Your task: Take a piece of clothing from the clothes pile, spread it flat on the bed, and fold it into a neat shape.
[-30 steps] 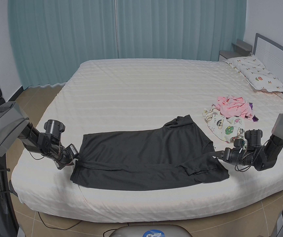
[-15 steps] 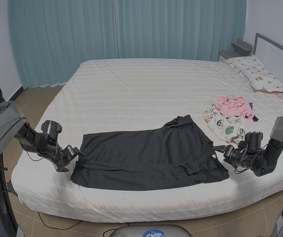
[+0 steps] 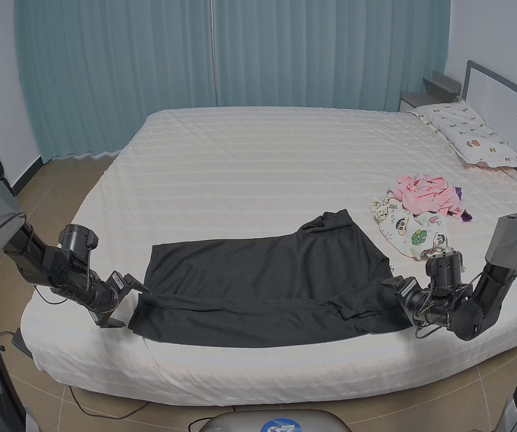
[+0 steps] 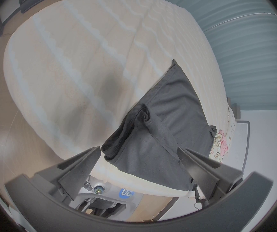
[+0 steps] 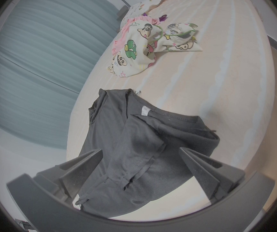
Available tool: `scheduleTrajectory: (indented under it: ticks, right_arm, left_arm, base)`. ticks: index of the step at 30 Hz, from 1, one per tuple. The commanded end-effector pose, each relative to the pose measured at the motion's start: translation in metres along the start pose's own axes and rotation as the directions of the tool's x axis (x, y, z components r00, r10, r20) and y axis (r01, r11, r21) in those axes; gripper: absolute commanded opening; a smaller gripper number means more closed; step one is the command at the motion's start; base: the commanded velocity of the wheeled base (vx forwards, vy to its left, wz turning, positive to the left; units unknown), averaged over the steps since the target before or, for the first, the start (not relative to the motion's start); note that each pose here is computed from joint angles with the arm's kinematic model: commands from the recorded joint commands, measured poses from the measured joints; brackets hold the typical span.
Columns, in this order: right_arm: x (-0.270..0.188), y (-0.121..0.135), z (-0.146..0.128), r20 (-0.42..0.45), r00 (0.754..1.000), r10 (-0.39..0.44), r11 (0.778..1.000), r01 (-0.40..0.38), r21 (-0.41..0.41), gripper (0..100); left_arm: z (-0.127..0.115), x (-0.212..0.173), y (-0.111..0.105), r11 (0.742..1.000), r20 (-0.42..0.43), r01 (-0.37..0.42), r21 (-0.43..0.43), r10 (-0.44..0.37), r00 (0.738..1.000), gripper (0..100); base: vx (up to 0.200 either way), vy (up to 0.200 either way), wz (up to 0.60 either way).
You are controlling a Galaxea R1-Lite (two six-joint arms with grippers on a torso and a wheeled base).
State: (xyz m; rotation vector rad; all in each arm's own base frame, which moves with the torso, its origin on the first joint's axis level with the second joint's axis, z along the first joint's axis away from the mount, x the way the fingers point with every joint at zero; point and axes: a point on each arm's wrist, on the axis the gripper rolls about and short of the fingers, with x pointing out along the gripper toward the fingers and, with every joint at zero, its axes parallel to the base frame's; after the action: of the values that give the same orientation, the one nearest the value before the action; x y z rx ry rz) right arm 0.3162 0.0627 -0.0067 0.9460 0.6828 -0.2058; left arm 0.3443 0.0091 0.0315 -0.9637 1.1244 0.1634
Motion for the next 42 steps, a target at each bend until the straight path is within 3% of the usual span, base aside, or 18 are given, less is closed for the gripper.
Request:
scheduleTrajectory:
  ticks: [1, 17, 25, 26, 42]
  right_arm:
    - [0.005, -0.001, -0.009, -0.022, 1.0, -0.01, 1.0, 0.01, 0.004, 100]
    - [0.021, 0.015, -0.027, -0.054, 0.998, 0.026, 0.999, -0.027, -0.029, 100]
    - [0.031, 0.022, -0.03, -0.049, 0.998, -0.03, 0.999, 0.028, -0.044, 100]
    - [0.031, 0.022, -0.03, -0.049, 0.998, -0.03, 0.999, 0.028, -0.044, 0]
    - [0.027, 0.021, -0.03, 0.007, 0.999, -0.054, 0.998, 0.054, -0.045, 0]
  left_arm:
    - [-0.001, -0.002, 0.0, 1.0, 0.007, 0.011, -0.019, -0.011, 1.0, 100]
    - [-0.001, -0.001, 0.0, 0.999, 0.015, 0.026, -0.046, -0.025, 1.0, 100]
    - [-0.001, -0.001, 0.0, 0.999, 0.015, 0.026, -0.046, -0.025, 1.0, 100]
    - [-0.001, -0.001, 0.0, 0.999, 0.015, 0.026, -0.046, -0.025, 1.0, 100]
    - [-0.001, -0.001, 0.001, 0.999, 0.016, 0.025, -0.043, -0.025, 1.0, 100]
  base:
    - [0.0, 0.0, 0.0]
    - [0.0, 0.0, 0.0]
    - [0.0, 0.0, 0.0]
    - [0.0, 0.0, 0.0]
    - [0.0, 0.0, 0.0]
